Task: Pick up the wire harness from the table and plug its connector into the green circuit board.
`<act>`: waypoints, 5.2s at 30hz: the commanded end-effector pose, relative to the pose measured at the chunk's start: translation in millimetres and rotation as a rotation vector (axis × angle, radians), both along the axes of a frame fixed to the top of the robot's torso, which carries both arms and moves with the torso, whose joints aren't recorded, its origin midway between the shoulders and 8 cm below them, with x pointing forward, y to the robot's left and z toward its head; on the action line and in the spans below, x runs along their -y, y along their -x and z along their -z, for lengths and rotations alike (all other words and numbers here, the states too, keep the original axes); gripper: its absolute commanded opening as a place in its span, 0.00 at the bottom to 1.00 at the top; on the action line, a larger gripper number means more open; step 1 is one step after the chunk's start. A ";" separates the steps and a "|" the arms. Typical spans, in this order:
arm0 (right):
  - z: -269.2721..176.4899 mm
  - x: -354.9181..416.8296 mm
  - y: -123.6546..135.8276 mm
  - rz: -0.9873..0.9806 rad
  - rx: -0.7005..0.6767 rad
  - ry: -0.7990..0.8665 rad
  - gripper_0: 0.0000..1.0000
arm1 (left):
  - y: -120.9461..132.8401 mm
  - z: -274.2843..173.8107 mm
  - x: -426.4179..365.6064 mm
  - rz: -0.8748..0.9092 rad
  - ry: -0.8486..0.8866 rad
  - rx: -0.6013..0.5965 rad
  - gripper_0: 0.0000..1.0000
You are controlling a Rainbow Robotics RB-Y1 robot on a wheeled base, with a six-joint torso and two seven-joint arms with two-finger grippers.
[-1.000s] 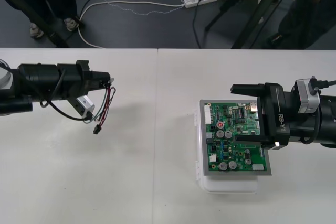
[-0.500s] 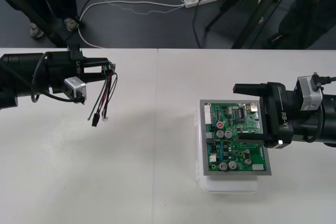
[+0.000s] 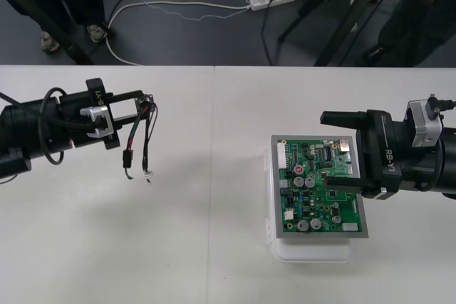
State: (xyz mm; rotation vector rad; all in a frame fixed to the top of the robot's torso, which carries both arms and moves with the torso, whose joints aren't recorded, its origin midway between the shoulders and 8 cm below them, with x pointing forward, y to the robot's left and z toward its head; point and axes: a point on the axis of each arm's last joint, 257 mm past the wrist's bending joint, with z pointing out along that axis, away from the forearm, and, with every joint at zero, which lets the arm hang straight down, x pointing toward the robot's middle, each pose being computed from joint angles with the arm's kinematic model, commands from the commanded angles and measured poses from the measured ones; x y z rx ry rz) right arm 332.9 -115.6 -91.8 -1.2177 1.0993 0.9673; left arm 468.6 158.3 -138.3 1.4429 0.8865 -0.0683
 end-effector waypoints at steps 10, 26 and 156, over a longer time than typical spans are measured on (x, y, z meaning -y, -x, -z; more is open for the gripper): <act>-9.0 11.9 -1.9 0.033 -0.017 0.014 1.00 | -0.3 14.2 34.9 -0.071 0.147 -0.025 0.00; -6.3 14.1 -3.4 0.052 -0.032 0.003 1.00 | -8.6 25.3 53.8 -0.140 0.288 -0.234 0.00; -61.9 15.4 -66.3 0.574 -0.215 -0.391 1.00 | -38.0 -66.6 261.9 -0.174 0.387 -0.396 0.00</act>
